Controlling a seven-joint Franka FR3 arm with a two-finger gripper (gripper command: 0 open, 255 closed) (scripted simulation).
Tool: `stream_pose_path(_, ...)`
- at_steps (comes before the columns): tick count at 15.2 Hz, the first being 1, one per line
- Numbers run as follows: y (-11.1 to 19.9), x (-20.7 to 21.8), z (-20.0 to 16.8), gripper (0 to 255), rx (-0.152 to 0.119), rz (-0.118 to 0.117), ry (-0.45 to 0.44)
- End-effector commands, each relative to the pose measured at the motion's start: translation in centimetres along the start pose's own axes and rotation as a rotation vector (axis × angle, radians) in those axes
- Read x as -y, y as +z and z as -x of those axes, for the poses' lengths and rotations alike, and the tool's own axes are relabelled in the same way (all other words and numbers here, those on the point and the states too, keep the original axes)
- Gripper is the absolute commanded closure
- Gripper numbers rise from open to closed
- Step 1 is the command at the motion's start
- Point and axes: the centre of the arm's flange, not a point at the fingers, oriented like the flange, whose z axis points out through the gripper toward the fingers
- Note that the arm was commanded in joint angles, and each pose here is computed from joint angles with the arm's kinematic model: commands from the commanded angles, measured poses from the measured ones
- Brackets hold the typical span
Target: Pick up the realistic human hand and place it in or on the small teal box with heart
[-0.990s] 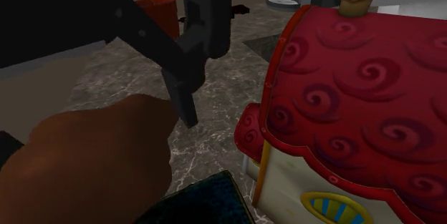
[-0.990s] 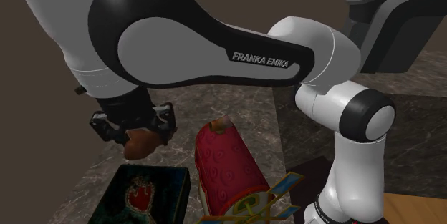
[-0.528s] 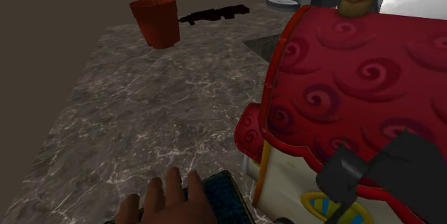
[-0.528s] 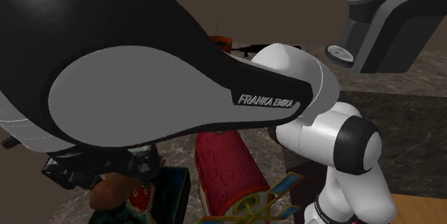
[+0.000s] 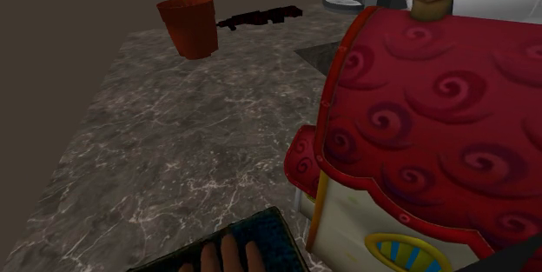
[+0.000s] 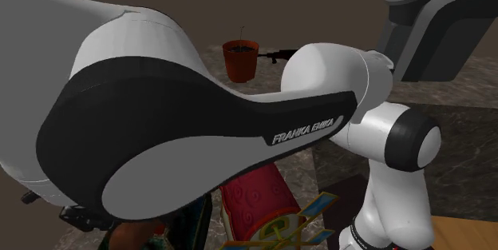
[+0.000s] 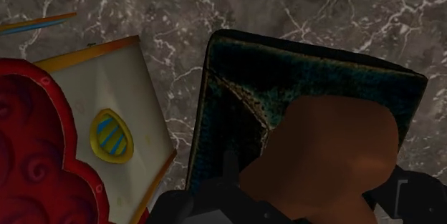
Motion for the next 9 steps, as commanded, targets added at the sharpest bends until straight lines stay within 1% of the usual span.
stream_pose_path(1,1.1,0.1,0.2,255,0.0,-0.001,0.0)
stream_pose_path(7,4.1,0.2,0.5,255,0.0,-0.001,0.0)
stream_pose_path(9,4.1,0.2,0.5,255,0.001,0.0,0.0)
